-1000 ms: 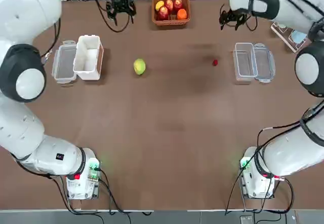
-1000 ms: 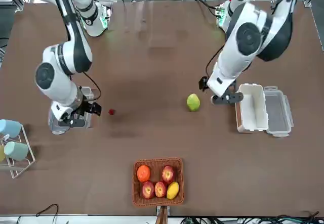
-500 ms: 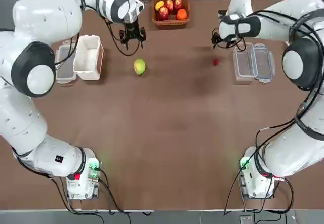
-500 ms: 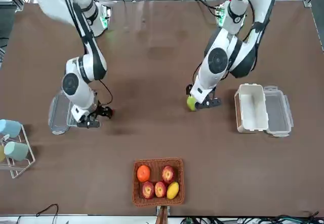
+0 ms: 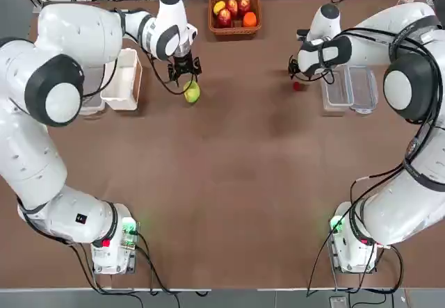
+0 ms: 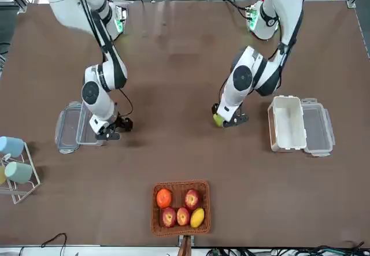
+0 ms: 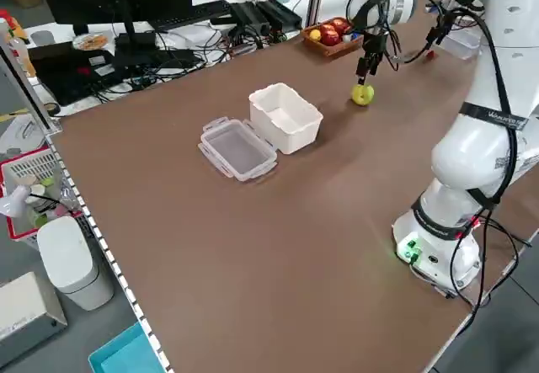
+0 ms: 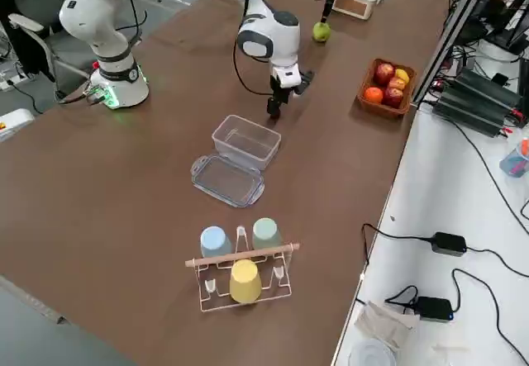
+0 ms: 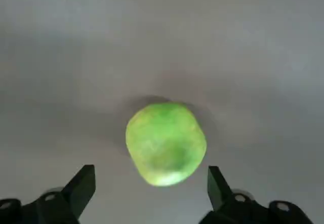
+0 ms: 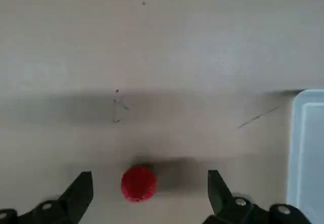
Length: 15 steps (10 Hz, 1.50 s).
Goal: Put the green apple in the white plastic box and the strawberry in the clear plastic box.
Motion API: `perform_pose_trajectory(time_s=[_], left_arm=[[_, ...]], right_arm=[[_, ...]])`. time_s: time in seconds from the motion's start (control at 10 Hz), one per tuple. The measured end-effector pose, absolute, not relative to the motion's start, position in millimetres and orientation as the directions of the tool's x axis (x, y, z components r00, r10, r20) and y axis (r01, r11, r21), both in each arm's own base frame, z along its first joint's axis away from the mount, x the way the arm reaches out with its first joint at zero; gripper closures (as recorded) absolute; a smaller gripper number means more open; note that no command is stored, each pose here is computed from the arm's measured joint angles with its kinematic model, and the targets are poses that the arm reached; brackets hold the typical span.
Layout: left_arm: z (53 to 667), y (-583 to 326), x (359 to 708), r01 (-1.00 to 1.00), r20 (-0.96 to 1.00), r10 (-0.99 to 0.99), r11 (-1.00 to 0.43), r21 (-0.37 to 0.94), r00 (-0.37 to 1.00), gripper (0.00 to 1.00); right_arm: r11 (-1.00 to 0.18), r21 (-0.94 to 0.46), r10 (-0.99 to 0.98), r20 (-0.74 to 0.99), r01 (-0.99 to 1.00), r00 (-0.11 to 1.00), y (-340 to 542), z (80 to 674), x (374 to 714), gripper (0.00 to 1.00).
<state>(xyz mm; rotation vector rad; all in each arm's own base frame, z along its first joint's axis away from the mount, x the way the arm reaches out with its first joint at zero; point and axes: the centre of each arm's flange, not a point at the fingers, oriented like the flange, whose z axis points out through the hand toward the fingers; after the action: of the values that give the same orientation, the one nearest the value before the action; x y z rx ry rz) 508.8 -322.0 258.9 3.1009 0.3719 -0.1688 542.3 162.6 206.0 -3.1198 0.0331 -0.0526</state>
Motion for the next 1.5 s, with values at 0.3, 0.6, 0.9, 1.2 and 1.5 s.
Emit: perform_pose_trajectory(time_s=[0.3, 0.6, 0.9, 1.2, 1.5], left_arm=[[240.8, -321.9, 512.9, 0.347, -0.106, 0.344, -0.938, 0.015, 0.933, 0.02], [217.5, -327.2, 505.9, 0.416, -0.134, 0.413, -0.909, -0.012, 0.901, 0.02], [204.5, -328.4, 502.1, 0.460, -0.150, 0.459, -0.887, -0.034, 0.875, 0.02], [200.2, -326.8, 503.2, 0.480, -0.153, 0.480, -0.876, -0.037, 0.864, 0.15], [223.4, -321.6, 519.0, 0.495, -0.138, 0.494, -0.868, -0.030, 0.858, 0.21]], right_arm=[[-1.000, -0.025, -0.013, 0.040, -0.012, 0.999, 180.6, 201.9, 531.9, 0.00], [-0.999, -0.025, -0.022, 0.059, -0.021, 0.998, 173.1, 192.3, 523.1, 0.00], [-0.999, -0.027, -0.019, 0.065, -0.018, 0.998, 173.6, 189.7, 519.9, 0.00], [-1.000, -0.025, -0.019, 0.064, -0.018, 0.998, 172.0, 182.2, 515.7, 0.00], [-1.000, -0.022, -0.019, 0.061, -0.018, 0.998, 171.5, 175.7, 514.7, 0.04]])
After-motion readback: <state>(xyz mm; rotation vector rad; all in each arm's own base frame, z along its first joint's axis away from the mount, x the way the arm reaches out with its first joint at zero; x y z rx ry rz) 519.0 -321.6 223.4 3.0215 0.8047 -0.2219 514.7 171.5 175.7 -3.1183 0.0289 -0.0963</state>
